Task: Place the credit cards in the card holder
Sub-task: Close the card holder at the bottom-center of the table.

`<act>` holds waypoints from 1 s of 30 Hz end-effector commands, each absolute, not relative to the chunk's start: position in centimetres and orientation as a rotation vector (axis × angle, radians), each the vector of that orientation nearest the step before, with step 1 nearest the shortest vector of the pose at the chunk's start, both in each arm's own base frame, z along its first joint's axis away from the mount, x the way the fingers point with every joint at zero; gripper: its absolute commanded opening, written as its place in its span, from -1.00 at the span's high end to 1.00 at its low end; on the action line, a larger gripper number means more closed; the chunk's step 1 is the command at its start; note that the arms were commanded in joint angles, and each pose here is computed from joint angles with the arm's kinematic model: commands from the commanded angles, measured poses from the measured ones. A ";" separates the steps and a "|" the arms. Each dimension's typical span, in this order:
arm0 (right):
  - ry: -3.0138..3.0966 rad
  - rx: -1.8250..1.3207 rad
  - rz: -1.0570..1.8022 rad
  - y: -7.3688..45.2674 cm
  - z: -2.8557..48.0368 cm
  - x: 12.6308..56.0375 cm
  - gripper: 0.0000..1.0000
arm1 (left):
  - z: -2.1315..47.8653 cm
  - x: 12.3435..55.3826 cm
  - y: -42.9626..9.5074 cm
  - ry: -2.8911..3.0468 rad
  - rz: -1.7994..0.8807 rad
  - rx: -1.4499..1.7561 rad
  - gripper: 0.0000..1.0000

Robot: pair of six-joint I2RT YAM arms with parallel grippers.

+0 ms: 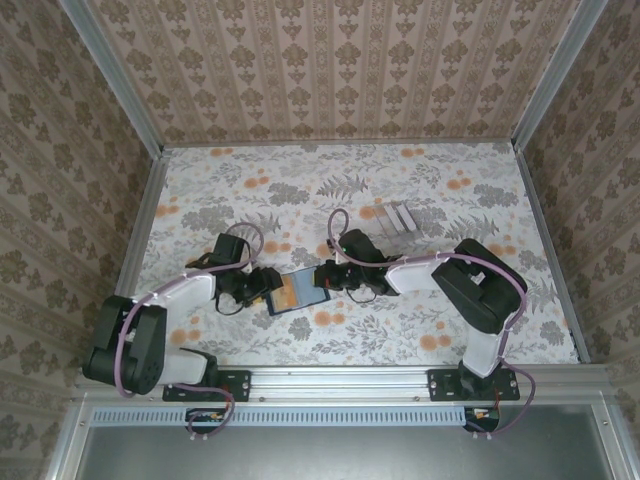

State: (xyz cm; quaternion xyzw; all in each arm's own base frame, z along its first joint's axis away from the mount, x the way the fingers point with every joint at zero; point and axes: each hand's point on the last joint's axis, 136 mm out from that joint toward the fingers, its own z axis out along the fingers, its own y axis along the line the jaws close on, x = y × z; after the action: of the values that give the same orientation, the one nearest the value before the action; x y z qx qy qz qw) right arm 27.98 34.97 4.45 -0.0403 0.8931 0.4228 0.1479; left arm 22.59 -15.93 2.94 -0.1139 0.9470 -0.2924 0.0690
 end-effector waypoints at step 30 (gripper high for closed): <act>2.397 0.161 1.466 34.3 5.8 29.2 1.00 | 7.5 26.1 -23.5 2.621 -1.097 -0.095 0.01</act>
State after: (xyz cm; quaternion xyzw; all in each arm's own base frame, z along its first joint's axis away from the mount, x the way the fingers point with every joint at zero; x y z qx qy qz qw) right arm 28.44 34.51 3.64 0.0499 0.8579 0.4932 0.1354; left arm 25.09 -23.49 7.71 -0.0071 0.9120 -0.3865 0.1369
